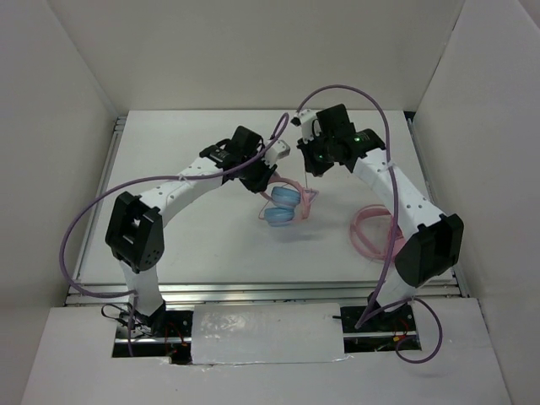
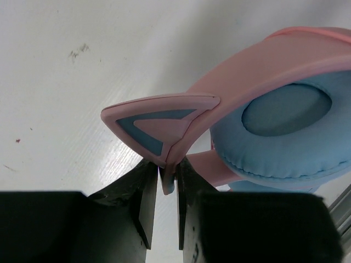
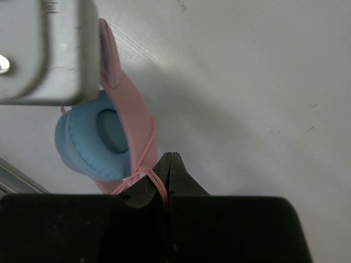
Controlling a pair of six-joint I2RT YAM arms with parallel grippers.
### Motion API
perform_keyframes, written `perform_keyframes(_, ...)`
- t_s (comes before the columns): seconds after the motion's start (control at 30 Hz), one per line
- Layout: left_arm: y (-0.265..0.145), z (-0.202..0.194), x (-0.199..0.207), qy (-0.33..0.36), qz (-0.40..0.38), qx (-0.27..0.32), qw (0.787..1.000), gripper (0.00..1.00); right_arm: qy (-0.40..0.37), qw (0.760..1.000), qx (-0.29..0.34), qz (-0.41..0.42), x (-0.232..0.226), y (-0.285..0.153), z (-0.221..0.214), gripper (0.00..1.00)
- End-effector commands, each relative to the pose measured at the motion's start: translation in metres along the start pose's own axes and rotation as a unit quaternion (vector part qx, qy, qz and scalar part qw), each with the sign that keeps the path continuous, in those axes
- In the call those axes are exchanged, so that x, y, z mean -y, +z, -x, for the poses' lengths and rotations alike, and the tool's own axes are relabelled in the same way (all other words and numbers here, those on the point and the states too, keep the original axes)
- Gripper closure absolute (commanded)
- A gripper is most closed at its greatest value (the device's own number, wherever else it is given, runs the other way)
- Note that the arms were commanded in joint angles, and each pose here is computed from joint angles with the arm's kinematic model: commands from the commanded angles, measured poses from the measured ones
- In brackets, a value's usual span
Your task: Wrap the headphones
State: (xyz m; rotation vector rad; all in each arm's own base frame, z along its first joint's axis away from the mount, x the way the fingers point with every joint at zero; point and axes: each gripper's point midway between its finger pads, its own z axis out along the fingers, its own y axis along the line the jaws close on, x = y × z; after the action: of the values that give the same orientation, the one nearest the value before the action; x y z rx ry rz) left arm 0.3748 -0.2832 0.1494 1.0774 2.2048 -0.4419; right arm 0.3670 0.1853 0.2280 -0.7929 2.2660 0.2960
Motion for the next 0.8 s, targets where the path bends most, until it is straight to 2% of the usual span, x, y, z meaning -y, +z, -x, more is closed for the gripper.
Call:
perform_keyframes(0.0, 0.001, 0.005, -0.003, -0.051, 0.022, -0.011, 0.998, 1.00, 0.045, 0.998, 0.039, -0.025, -0.008, -0.008, 0.029, 1.00)
perform_keyframes(0.17, 0.013, 0.009, -0.028, -0.134, 0.060, -0.018, 0.989, 1.00, 0.155, 0.986, 0.023, -0.059, -0.019, 0.007, 0.016, 1.00)
perform_keyframes(0.37, 0.021, 0.008, -0.049, -0.242, 0.097, -0.011, 0.965, 1.00, 0.220, 0.971, 0.001, -0.097, -0.024, 0.015, -0.001, 1.00)
perform_keyframes(0.57, 0.028, -0.003, -0.070, -0.327, 0.103, -0.002, 0.939, 1.00, 0.245, 0.963, -0.024, -0.107, -0.032, 0.034, -0.013, 1.00)
perform_keyframes(0.77, 0.024, 0.001, -0.079, -0.349, 0.117, 0.010, 0.930, 1.00, 0.219, 0.972, -0.034, -0.075, -0.055, 0.055, -0.007, 1.00)
